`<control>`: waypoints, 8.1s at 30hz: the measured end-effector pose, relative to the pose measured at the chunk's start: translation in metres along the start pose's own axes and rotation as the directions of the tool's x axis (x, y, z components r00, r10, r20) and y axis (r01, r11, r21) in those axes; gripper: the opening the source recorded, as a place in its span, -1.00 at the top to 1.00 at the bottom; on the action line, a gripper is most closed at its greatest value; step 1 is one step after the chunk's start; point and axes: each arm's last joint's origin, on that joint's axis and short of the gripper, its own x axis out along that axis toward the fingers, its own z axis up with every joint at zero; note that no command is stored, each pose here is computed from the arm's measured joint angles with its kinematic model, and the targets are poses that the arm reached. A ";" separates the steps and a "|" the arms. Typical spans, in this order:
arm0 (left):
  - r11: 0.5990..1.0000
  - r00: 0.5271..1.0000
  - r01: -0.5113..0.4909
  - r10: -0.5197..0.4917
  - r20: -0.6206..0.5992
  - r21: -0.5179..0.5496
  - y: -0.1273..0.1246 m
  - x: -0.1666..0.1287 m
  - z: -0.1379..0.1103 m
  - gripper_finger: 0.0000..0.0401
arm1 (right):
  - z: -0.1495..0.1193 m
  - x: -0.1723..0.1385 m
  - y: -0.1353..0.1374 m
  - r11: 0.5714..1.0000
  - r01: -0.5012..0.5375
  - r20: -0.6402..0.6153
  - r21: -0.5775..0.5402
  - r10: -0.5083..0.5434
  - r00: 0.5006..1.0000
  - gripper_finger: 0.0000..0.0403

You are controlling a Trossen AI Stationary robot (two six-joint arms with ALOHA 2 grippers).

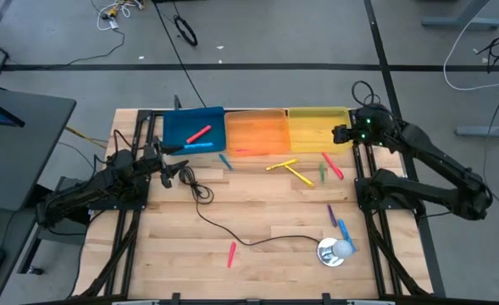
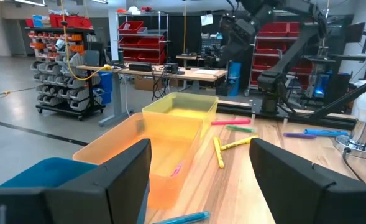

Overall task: Pick & Place Markers
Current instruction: Put the blue highlighter pen into the blue bin

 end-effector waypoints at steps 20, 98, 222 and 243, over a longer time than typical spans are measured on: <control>1.000 1.000 0.000 0.000 0.000 0.000 0.000 0.000 0.000 -0.39 | -0.012 0.004 0.033 0.991 0.078 -0.469 0.109 -0.018 0.883 -0.22; 1.000 1.000 0.000 0.000 -0.001 0.000 0.000 0.000 0.000 -0.39 | -0.229 0.019 0.019 0.927 0.316 -0.806 -0.201 -0.339 0.485 -0.22; 1.000 1.000 0.001 -0.001 -0.001 0.000 0.000 0.000 0.000 -0.39 | -0.082 0.055 0.200 0.845 -0.293 -0.362 -0.448 0.128 0.923 0.80; 1.000 1.000 0.001 -0.001 -0.001 0.000 0.000 0.000 0.000 -0.39 | -0.031 0.055 0.281 0.630 -0.506 -0.163 -0.589 0.521 0.838 0.80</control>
